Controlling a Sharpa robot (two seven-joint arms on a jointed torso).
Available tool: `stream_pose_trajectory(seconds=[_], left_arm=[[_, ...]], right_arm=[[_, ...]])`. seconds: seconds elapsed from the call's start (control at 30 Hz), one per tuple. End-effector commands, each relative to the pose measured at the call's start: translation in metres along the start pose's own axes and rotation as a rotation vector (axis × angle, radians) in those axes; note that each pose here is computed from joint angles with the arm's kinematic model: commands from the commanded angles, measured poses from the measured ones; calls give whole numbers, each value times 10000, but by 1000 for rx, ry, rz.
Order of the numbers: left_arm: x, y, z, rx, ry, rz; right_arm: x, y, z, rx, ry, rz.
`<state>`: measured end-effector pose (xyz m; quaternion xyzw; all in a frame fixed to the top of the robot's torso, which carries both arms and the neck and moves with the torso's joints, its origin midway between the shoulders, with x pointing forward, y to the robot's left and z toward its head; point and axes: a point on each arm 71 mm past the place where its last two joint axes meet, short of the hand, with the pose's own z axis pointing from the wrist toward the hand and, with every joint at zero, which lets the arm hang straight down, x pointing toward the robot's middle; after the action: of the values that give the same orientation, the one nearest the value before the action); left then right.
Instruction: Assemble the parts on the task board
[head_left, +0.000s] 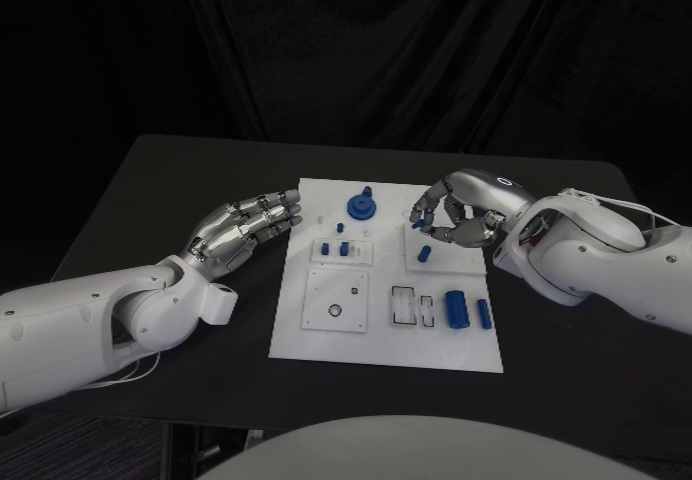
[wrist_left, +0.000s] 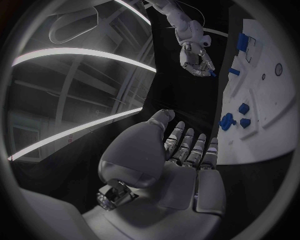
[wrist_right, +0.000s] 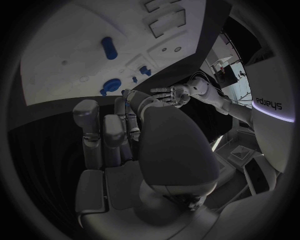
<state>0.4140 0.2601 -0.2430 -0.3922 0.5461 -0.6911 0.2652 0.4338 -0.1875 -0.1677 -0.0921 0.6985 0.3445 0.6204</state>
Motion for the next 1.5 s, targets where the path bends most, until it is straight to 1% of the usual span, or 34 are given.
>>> stream_pose_trajectory(seconds=[0.03, 0.17, 0.33, 0.43, 0.5, 0.67, 0.87, 1.1, 1.5], left_arm=[[19, -56, 3, 87, 12, -7], [26, -51, 9, 85, 13, -7], [39, -44, 19, 83, 16, -9], [45, -42, 23, 83, 16, -9], [49, -41, 25, 82, 17, -10], [53, -36, 32, 80, 19, -11], [59, -28, 42, 79, 22, -12], [58, -8, 43, 74, 23, -15], [56, 64, 2, 56, 19, -24]], right_arm=[[87, 132, 13, -17, 73, -20], [187, 297, 53, -68, 111, -60], [330, 446, 130, -122, 142, -117], [422, 495, 169, -139, 159, -139], [519, 531, 200, -149, 179, -152], [671, 572, 245, -160, 204, -171], [781, 587, 289, -164, 218, -181], [877, 623, 324, -176, 212, -183], [942, 649, 356, -181, 205, -177]])
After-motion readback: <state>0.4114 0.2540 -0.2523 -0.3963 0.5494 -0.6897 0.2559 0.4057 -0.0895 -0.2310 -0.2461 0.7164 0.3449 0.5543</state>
